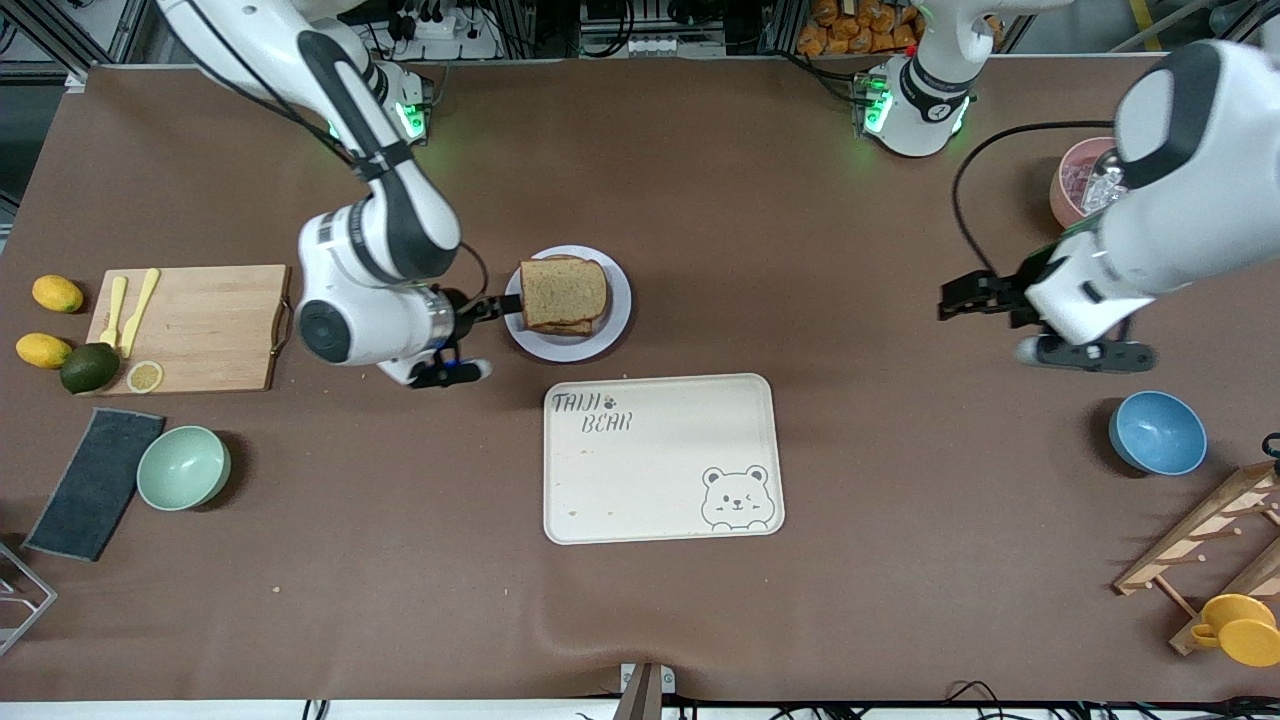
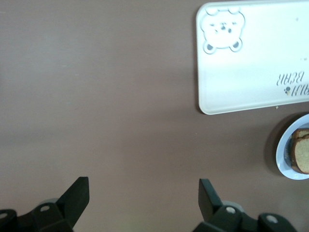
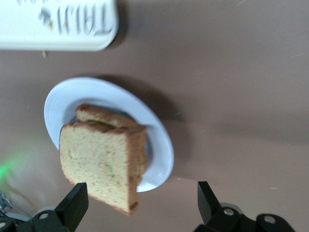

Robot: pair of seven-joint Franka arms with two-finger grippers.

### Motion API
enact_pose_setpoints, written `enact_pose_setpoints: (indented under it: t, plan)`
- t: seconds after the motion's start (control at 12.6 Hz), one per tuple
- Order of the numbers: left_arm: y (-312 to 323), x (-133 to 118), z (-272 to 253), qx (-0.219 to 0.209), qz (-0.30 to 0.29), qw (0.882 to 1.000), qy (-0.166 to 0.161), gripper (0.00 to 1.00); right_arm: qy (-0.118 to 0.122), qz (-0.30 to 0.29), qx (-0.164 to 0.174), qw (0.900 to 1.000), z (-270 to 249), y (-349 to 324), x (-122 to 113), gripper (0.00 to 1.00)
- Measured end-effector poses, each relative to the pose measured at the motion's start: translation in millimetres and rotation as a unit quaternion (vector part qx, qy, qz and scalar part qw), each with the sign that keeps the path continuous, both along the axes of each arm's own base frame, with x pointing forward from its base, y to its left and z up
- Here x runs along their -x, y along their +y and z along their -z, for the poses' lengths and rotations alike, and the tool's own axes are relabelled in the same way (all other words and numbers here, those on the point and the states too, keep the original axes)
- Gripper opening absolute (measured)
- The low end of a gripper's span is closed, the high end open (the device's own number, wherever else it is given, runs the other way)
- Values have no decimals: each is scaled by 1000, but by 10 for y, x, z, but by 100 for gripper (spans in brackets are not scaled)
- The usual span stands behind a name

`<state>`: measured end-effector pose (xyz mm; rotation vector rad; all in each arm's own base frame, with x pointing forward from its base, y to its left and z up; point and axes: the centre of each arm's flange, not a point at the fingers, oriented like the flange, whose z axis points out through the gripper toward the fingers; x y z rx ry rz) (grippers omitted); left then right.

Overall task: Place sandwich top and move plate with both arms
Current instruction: 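Retract the right gripper while the left gripper reaches toward the plate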

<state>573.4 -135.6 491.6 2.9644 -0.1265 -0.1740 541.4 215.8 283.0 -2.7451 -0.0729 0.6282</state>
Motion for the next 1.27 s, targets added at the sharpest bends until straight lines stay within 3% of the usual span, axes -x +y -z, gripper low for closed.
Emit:
enact_pose_setpoints:
  t: [0.24, 0.4, 0.56, 0.72, 1.04, 1.27]
  plan:
    - [-422, 161, 552, 19, 16, 1000, -10, 100, -10, 21, 16, 1000, -324, -884, -411, 100]
    - [-636, 314, 884, 54, 3, 999, -1, 100, -55, -12, 46, 997, -467, -1326, -601, 100]
    - [-784, 449, 1097, 98, -26, 995, 18, 100, -99, -32, 41, 994, -628, -1666, -768, 100]
    - [-864, 533, 1237, 140, -63, 988, 33, 100, -128, -42, 37, 990, -865, -1898, -901, 100]
    - [-1386, 871, 1639, 208, -127, 968, 52, 100, -136, -78, 23, 987, -1347, -2408, -980, 100]
    - [-1773, 1113, 1981, 231, -142, 960, 67, 100, -96, -54, 44, 993, -1742, -2408, -936, 100]
